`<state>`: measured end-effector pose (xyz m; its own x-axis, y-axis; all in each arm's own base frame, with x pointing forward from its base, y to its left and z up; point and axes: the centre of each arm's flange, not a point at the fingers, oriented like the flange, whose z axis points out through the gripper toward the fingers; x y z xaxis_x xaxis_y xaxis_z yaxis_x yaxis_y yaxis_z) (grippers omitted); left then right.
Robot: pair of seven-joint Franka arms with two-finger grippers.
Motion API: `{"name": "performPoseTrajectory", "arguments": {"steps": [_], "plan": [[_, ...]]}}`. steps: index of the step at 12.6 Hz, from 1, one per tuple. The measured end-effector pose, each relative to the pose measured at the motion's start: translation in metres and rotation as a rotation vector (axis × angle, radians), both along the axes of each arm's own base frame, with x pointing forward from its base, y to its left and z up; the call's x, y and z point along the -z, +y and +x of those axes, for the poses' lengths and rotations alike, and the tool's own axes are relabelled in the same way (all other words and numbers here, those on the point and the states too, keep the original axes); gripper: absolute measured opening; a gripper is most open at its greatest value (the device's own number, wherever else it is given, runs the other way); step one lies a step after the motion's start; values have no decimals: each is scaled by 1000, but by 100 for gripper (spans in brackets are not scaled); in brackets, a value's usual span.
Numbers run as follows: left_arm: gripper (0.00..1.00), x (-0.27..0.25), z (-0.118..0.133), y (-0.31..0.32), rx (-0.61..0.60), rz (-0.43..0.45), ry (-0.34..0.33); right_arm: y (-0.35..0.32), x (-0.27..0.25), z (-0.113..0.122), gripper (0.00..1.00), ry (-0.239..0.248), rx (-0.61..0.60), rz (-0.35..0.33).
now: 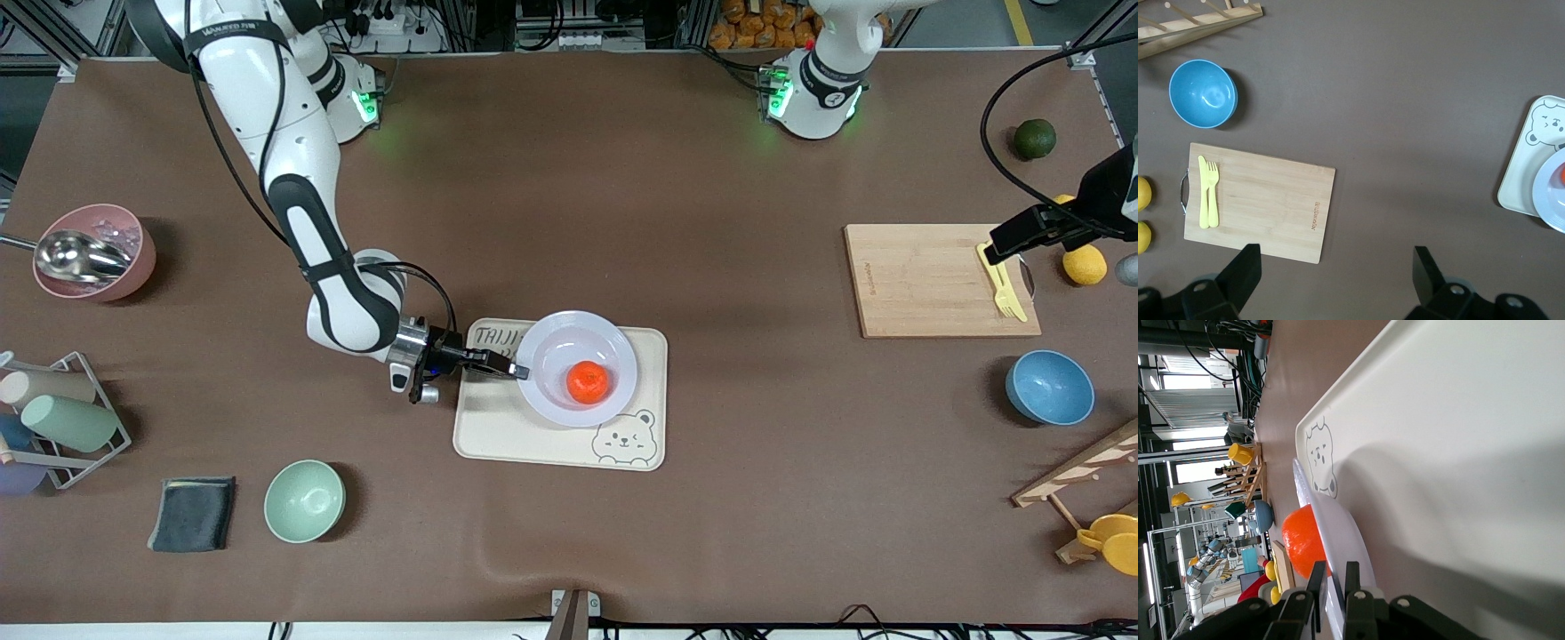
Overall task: Place orange and plate with both arms
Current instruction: 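Slide the plate with the right gripper onto the bear tray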
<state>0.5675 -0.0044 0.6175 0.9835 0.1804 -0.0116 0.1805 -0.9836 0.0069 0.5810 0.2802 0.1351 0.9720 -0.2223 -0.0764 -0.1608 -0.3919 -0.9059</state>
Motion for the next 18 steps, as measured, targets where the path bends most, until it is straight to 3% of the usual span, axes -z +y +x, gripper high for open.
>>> {"name": "performPoseTrajectory", "arguments": {"steps": [3,7,12,16,18], "plan": [[100,0,0,-1,3,0,-1,-4,3,1,46,1,7,-14],[100,0,0,-2,3,0,-2,-9,5,2,46,0,-3,-54],[100,0,0,-2,3,0,-3,-26,6,8,46,53,-36,-114],[100,-1,1,-2,3,0,-7,-26,-9,17,45,172,-58,-183],[100,0,1,-2,3,0,-7,-27,-24,24,46,204,-58,-212]]}}
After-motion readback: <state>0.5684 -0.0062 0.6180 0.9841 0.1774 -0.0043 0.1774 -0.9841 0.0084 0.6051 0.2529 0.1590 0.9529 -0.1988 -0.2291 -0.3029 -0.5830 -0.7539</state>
